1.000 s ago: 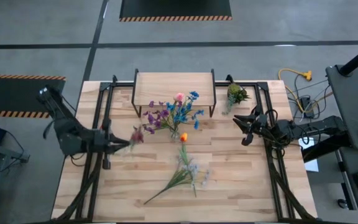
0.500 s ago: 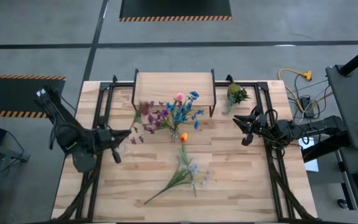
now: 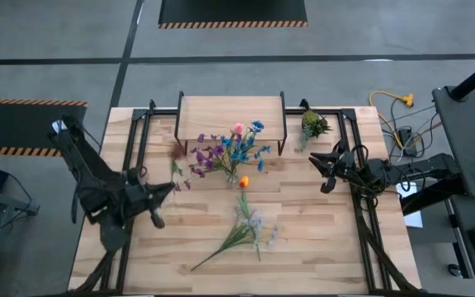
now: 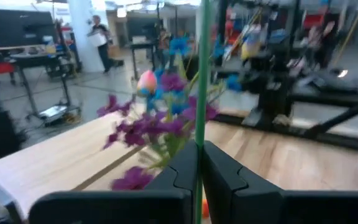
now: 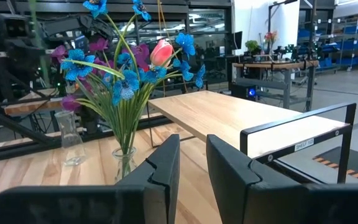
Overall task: Pick and place flowers into a vace then onto a shelf
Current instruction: Put the red flower into the left transparent vase
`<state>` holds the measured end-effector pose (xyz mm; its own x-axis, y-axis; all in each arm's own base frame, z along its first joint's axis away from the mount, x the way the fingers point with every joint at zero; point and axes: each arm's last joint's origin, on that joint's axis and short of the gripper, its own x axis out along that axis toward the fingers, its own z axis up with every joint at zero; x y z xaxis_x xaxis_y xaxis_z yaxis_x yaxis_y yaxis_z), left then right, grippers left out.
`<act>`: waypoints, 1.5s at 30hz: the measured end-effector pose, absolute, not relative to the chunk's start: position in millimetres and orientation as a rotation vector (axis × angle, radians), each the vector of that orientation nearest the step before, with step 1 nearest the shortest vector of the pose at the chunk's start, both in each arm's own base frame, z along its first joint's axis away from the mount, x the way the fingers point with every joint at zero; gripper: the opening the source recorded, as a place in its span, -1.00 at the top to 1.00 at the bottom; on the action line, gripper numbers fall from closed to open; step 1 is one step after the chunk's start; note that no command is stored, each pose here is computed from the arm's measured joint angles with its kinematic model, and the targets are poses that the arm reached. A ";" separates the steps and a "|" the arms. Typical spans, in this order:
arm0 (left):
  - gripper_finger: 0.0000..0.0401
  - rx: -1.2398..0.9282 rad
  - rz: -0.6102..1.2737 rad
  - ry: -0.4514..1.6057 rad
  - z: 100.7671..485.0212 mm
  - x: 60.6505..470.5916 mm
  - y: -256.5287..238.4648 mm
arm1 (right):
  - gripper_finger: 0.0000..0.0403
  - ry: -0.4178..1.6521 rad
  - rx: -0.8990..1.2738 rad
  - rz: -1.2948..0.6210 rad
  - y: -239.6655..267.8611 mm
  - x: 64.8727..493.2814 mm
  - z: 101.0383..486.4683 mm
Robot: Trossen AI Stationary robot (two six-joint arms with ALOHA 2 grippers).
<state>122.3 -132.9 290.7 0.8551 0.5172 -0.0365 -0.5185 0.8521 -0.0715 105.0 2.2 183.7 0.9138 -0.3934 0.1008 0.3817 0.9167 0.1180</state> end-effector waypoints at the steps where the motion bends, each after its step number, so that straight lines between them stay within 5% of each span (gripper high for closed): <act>1: 1.00 -0.074 0.532 0.010 290.5 121.6 -138.3 | 0.64 -0.123 0.096 -0.400 2.2 105.0 183.7; 19: 1.00 0.090 0.441 0.019 273.4 118.4 -183.2 | 0.64 -0.125 0.097 -0.400 2.3 105.0 183.8; 32: 1.00 0.174 0.514 0.161 289.6 160.6 -152.2 | 0.64 -0.136 0.114 -0.399 2.2 104.8 184.6; 39: 1.00 0.265 0.244 0.150 348.0 187.4 -142.8 | 0.64 -0.137 0.119 -0.400 2.2 104.8 184.6; 45: 1.00 0.269 -0.039 0.091 360.3 198.9 -113.0 | 0.64 -0.154 0.122 -0.402 2.1 104.6 186.3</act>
<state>198.9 -113.0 360.3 0.9951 -0.0267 -0.0948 0.0510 0.9633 0.2637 104.6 2.1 186.3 0.9088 -0.3982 0.1245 0.3797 0.9131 0.1485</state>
